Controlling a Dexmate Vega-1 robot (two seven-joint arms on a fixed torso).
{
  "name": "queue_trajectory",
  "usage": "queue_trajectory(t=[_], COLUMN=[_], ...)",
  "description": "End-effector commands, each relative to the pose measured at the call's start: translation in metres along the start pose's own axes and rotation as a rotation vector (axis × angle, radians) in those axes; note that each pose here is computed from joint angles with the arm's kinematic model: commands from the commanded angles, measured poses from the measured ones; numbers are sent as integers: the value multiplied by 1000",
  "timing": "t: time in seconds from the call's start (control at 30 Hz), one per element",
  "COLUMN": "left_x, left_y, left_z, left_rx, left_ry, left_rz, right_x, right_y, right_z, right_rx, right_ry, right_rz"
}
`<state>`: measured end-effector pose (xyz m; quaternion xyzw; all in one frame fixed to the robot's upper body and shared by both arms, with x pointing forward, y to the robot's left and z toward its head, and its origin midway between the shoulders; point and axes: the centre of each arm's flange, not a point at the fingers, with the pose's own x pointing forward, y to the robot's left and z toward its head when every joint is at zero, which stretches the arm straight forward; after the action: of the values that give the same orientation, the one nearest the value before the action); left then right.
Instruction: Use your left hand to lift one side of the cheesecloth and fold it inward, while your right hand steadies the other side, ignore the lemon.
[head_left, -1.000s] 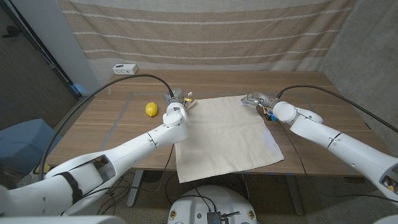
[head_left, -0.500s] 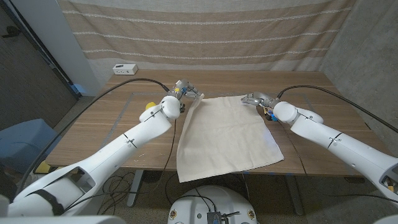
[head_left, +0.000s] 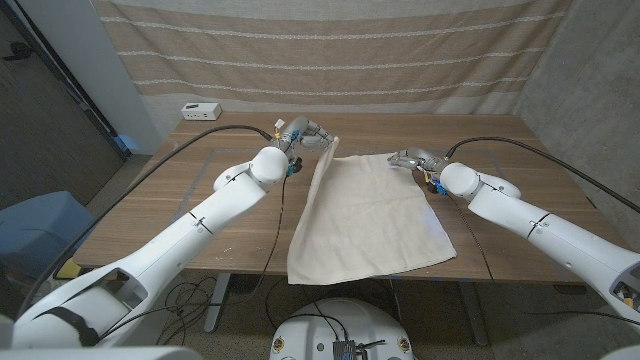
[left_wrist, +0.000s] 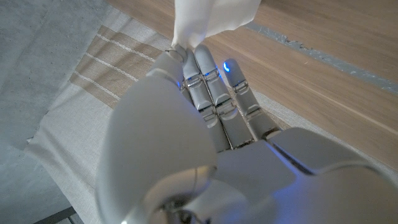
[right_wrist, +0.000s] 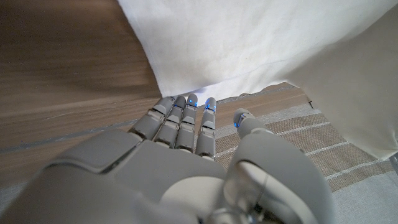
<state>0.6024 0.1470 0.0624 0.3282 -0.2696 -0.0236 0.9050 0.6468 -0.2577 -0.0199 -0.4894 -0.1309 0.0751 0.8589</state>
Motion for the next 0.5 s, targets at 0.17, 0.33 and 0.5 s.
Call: queue_trajectory(t=[0.17,0.33,0.5], left_x=[33,44,51], left_y=[-20,-31,-39], left_z=[22,30,44], left_rx=[-32,-44,-56], left_ry=[-75,-96,-127], left_rz=[25,-3,-22], right_x=[-4,-6,-6], right_y=[10,11,12], right_z=[-7,-11,-16], right_rx=[-23,-28,-27], right_ry=[1,2,2], right_rz=[44,55,66])
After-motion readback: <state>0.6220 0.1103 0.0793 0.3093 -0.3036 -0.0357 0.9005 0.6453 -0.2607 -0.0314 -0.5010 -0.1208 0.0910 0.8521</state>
